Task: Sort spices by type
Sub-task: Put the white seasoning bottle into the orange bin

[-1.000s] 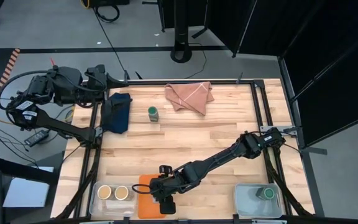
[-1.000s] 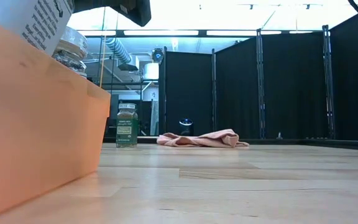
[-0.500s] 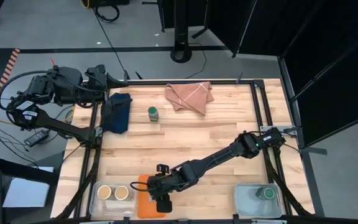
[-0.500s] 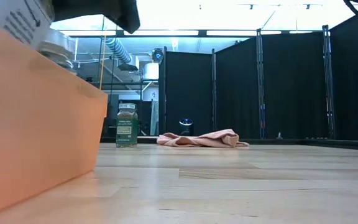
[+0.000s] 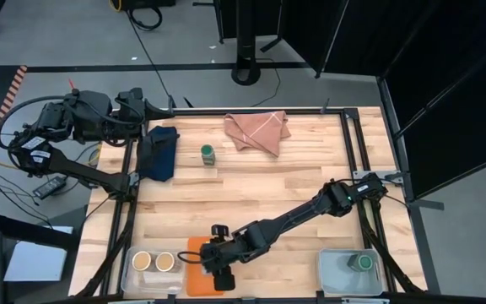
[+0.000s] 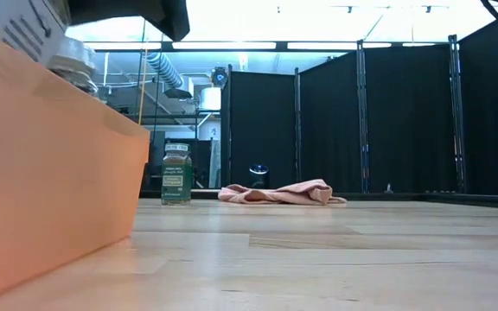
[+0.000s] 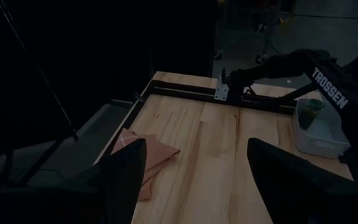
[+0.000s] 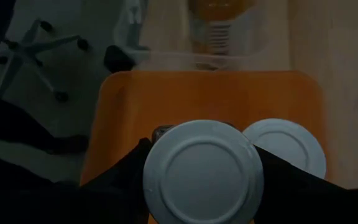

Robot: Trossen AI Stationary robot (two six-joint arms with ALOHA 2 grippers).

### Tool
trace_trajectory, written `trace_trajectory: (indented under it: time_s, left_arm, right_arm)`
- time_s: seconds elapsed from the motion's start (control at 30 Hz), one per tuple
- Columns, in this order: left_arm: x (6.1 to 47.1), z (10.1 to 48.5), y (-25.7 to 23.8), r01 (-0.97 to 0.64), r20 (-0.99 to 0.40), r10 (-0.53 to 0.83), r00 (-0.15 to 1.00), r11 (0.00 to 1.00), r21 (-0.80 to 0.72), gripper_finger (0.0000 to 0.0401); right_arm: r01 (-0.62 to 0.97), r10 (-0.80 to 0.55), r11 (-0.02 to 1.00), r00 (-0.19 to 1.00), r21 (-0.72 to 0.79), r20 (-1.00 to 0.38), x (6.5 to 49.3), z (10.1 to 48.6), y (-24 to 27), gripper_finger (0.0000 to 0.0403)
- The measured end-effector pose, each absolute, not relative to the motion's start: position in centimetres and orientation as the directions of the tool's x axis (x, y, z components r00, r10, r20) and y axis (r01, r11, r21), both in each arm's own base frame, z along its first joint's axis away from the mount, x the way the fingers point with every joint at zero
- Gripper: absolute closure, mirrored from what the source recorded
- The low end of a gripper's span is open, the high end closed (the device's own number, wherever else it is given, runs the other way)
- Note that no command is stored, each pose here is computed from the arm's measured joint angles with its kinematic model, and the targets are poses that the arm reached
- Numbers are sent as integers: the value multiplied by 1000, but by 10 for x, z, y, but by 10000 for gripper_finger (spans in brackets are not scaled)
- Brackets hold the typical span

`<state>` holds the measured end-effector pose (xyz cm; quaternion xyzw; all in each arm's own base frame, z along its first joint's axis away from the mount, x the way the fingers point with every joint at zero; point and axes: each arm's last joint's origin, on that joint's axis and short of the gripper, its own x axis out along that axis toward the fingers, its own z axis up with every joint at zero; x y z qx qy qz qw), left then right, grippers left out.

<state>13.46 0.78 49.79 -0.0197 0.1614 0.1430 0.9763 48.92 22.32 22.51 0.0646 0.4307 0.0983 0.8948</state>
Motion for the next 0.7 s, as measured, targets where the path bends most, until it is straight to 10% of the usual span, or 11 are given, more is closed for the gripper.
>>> trace_trajectory:
  time_s: [0.7]
  left_arm:
    - [135,498,8,-292,-320,273,907,956,-13,117]
  right_arm:
    - [-120,210,978,611,173,-764,485,227,230,201]
